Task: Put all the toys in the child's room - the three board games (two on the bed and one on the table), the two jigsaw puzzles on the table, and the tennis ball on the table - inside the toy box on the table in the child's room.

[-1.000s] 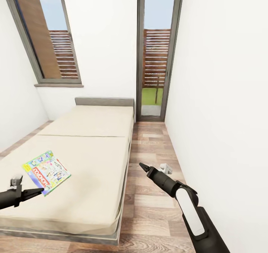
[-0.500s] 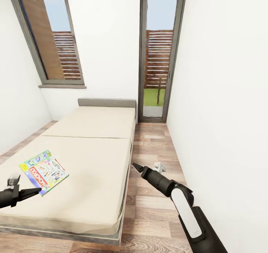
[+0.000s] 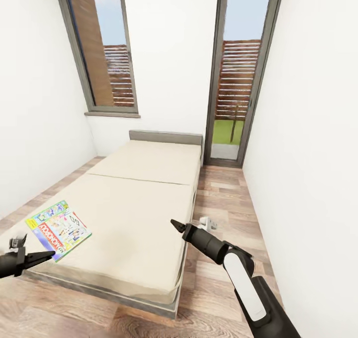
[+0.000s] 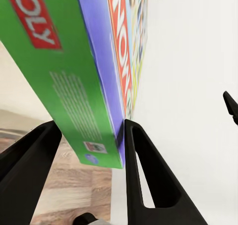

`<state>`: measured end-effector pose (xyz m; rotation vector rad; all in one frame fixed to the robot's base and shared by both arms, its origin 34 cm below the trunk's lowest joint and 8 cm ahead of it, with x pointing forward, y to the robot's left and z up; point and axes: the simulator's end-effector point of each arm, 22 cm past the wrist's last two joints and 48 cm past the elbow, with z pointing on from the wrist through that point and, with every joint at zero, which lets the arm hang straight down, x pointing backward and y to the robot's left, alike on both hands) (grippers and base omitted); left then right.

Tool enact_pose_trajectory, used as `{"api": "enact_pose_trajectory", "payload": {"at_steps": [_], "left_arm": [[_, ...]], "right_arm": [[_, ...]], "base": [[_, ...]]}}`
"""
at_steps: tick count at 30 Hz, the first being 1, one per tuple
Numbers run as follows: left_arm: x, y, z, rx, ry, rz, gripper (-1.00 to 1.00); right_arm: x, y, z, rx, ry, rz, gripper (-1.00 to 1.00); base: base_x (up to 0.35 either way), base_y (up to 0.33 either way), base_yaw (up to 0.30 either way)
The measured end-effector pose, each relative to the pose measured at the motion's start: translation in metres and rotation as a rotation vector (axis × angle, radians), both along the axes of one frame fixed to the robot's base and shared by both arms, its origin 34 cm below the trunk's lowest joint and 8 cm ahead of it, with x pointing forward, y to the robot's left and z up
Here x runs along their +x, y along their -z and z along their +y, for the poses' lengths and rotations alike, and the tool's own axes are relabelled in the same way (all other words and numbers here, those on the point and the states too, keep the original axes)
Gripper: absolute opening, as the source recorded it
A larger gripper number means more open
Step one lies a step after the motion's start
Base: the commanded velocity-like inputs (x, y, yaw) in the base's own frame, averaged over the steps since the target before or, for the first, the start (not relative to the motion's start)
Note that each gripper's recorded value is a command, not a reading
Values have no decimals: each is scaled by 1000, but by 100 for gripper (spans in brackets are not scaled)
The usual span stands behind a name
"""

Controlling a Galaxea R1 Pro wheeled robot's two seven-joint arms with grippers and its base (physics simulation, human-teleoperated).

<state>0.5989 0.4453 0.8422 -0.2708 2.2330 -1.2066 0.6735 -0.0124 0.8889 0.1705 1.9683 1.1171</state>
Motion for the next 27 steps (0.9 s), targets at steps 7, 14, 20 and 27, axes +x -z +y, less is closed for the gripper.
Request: {"api": "enact_pose_trajectory", "payload": {"at_steps": [7, 14, 20, 27], "left_arm": [[0, -11, 1, -6, -8, 0, -100], [0, -12, 4, -11, -17, -2, -100], [1, -15, 9, -9, -28, -9, -100], [0, -17, 13, -2, -33, -10, -100]], "right_arm": [[0, -10, 0, -1, -1, 0, 100], [0, -11, 1, -1, -2, -1, 100], [-1, -10, 3, -3, -8, -1, 100], [-5, -10, 10, -7, -25, -3, 100]], "base": [[-104, 31, 286], [-9, 3, 286], [-1, 151, 286], [0, 271, 286]]}}
